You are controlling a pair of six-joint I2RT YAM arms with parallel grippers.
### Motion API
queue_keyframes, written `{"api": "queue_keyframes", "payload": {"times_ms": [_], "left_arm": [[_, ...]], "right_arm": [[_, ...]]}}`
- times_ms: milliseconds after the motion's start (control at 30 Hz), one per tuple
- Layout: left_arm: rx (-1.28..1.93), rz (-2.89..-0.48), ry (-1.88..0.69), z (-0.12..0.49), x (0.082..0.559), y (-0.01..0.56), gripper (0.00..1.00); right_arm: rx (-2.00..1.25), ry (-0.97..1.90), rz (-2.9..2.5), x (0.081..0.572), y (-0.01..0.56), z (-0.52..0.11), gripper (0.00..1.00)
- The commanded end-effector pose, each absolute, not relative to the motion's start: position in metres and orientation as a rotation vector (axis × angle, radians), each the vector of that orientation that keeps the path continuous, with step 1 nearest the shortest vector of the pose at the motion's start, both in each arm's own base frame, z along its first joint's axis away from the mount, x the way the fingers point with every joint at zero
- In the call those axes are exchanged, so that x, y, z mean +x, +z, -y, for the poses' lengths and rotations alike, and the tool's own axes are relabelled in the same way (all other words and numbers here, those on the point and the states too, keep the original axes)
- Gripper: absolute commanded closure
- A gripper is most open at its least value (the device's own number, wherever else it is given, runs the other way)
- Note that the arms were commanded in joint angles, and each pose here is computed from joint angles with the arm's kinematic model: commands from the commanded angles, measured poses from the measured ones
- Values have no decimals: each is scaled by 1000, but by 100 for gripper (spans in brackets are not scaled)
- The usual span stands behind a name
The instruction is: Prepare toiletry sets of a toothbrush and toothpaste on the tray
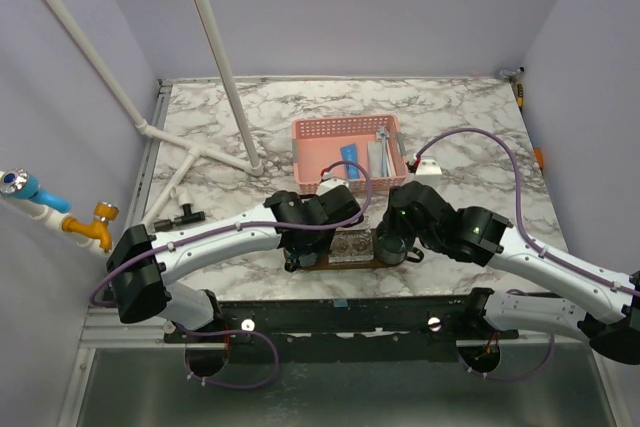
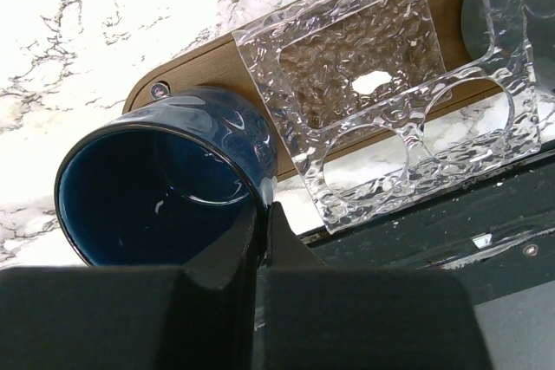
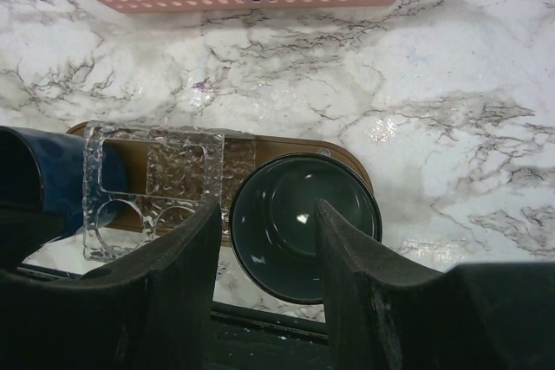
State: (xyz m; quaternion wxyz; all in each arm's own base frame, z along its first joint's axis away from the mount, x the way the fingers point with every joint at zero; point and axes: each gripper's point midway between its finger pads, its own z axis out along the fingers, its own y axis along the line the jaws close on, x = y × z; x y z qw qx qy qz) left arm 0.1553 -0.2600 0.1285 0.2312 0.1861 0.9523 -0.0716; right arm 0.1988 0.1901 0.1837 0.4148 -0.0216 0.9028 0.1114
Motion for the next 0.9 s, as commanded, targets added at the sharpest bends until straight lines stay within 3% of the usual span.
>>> {"api": "queue_keyframes", "payload": {"times_ms": [0,867], "left_arm": [[499,-2609,-215,261,151,130,100],[521,-2602,-161,266,159,123,100]], "right_arm": [[-35,275,-2266,197,181,-187,50],[-35,279,-2279,196,176,-189,50]]}}
